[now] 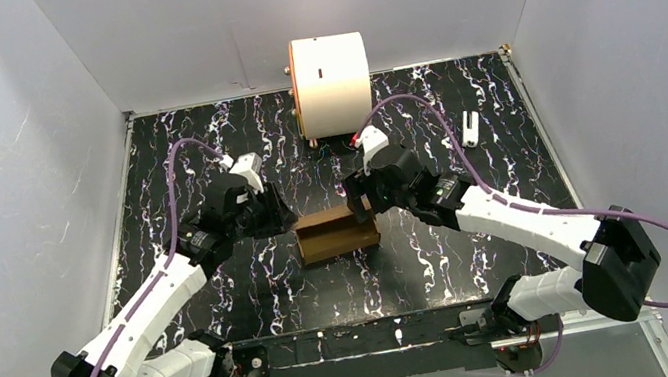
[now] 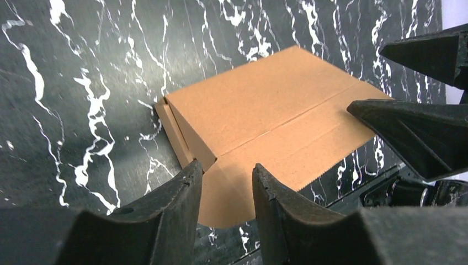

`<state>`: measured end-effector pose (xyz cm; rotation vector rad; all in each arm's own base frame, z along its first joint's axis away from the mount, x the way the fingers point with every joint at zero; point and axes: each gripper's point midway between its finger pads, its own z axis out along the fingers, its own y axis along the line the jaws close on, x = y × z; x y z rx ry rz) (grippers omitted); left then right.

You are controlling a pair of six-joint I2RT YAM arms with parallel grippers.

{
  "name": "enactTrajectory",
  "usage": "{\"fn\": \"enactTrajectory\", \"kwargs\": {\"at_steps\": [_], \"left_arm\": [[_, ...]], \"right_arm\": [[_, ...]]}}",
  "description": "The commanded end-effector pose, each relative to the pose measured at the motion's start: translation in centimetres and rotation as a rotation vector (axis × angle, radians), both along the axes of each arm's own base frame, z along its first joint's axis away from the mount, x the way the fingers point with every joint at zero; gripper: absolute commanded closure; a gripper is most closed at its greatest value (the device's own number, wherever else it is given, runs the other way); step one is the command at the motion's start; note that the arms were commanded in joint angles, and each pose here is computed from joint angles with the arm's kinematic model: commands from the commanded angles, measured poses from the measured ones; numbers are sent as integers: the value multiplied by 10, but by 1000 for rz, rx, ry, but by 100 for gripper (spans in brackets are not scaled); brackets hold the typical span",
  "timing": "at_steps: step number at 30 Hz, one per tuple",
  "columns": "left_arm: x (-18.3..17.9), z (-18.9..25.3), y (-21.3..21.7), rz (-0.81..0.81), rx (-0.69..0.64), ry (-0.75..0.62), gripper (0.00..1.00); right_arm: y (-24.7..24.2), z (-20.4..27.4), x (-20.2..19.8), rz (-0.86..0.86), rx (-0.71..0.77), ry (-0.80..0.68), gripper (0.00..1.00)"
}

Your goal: Fold the paper box

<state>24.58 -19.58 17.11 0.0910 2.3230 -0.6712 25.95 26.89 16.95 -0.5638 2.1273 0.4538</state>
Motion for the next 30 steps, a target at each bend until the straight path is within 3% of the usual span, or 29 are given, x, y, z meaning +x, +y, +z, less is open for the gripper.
{"fn": "enactTrajectory", "kwargs": {"at_steps": [1, 12, 23, 30], "left_arm": [[-21, -12, -7, -40, -61, 66, 64], [-33, -61, 0, 34, -80, 144, 64], [-31, -66, -6, 69, -173, 130, 41], [-39, -95, -9, 71, -175, 210, 45]], "right_arm": [[-1, -10, -11, 4, 37, 40, 14], [-18, -60, -26, -56, 43, 103, 15], [-18, -95, -32, -58, 83, 122, 21], [-13, -104, -36, -56, 133, 141, 31]]}}
